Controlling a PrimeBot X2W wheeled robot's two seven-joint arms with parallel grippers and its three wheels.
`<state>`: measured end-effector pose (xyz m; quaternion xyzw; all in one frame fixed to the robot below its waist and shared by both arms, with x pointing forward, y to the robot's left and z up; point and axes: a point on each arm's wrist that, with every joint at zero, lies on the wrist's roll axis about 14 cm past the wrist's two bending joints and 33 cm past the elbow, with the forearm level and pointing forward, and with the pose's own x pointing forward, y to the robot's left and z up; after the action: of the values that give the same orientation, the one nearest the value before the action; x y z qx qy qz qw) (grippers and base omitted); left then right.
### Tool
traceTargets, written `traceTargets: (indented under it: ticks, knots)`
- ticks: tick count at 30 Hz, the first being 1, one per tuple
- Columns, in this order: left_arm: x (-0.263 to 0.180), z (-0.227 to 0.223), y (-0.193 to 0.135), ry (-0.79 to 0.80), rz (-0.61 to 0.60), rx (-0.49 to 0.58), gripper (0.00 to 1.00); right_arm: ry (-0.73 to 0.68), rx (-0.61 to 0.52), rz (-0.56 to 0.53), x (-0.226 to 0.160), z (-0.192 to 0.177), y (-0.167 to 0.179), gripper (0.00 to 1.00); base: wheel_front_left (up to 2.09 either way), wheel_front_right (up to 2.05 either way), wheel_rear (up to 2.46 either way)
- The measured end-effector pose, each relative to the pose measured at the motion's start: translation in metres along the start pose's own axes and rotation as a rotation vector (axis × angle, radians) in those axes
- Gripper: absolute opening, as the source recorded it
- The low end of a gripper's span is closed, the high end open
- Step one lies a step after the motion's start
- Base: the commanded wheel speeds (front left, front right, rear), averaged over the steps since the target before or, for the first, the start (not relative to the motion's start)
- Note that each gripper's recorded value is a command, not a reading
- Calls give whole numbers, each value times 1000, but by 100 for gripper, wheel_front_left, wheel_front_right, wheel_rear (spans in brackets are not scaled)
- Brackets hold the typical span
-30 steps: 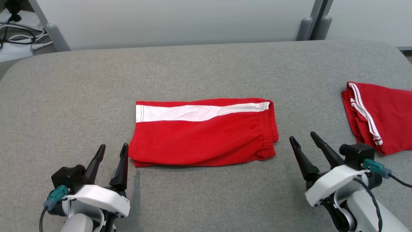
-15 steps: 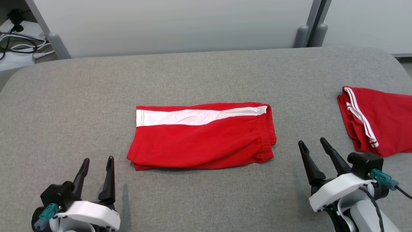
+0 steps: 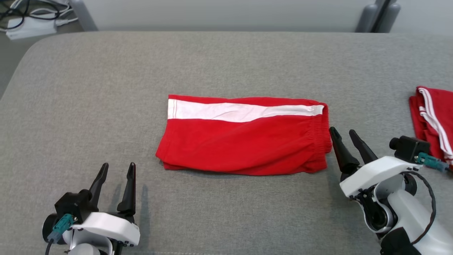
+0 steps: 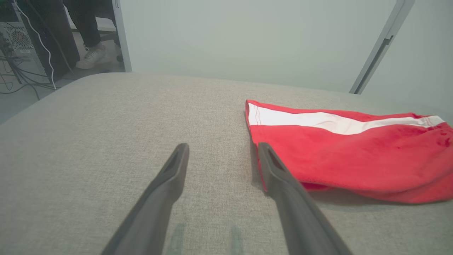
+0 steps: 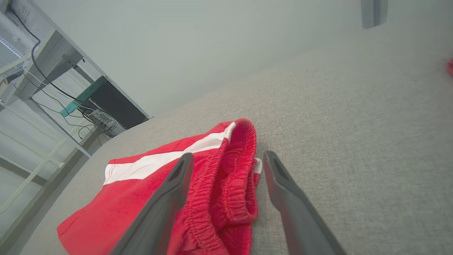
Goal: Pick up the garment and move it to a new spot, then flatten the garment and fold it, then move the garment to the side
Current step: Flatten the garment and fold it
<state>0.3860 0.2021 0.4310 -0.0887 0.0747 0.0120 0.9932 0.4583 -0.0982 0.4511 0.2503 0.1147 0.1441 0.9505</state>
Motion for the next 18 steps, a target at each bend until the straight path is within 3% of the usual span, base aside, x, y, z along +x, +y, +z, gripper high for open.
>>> traceTargets:
  ticks: [7,18]
  knots:
    - [1,-1,12,5,34,5,100,164,184,-20,23,-37,1,100,0,0,0]
    - [4,-4,14,14,39,10,100,288,216,-56,34,-65,-11,100,0,0,0]
